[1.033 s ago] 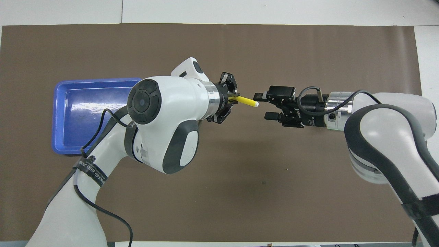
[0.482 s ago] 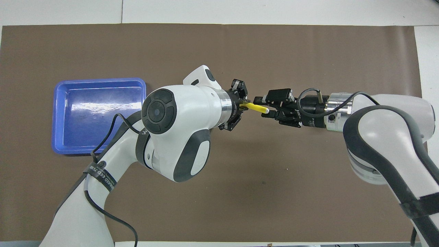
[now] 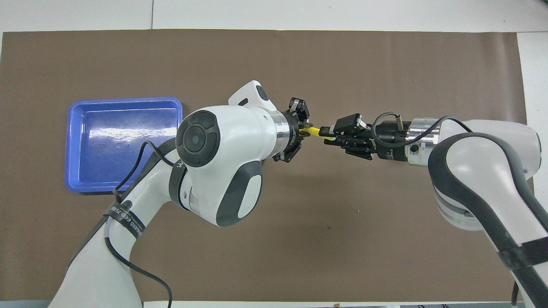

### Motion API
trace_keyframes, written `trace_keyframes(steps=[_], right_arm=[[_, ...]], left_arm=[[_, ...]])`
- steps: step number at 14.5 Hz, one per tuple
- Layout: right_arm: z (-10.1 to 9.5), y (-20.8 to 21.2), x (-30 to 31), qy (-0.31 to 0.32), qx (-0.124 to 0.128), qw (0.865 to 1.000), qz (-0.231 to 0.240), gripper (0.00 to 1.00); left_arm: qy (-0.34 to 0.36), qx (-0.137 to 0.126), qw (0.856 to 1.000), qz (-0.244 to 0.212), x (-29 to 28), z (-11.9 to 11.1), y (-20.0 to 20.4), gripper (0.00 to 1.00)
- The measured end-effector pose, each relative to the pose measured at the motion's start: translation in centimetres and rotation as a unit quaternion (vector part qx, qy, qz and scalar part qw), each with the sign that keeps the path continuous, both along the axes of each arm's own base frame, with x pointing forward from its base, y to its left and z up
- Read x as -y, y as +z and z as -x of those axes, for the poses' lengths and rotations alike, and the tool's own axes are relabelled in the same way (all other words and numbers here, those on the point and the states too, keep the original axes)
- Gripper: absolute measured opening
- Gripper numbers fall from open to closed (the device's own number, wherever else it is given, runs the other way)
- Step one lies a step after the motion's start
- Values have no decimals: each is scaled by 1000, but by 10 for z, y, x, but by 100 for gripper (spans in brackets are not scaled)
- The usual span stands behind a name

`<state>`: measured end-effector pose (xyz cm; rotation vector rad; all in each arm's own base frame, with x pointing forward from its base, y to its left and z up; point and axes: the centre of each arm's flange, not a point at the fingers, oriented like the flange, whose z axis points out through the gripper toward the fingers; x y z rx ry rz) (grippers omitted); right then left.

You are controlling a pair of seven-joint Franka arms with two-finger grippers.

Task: Transfer and insert pens with both arms
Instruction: 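Grasp the yellow pen with the right gripper and open the left gripper, then insert the yellow pen into the white cup with the right gripper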

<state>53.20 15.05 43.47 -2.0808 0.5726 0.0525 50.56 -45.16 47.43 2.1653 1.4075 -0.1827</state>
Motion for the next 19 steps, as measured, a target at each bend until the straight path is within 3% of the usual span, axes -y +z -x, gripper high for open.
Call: trace_keyframes(steps=[6, 10, 12, 15, 17, 19], right_arm=[[0, 1, -1, 1, 0, 1000, -2, 21], [1, 2, -6, 7, 0, 1000, -3, 20], [-1, 9, -1, 24, 6, 1000, 4, 19], [-15, 32, 46, 102, 17, 992, 73, 19], [-25, 52, 81, 162, 35, 976, 141, 19], [-32, 67, 102, 233, 54, 945, 223, 19]], left_arm=[[0, 0, 1000, 0, 0, 0, -1, 17], [-62, 31, 997, -27, -2, 0, -4, 20], [-117, 41, 990, -64, -16, -7, -13, 40], [-206, 42, 973, -100, -62, -26, -17, 73], [-249, 41, 961, -113, -95, -38, -14, 96], [-292, 50, 947, -124, -129, -46, -12, 100]])
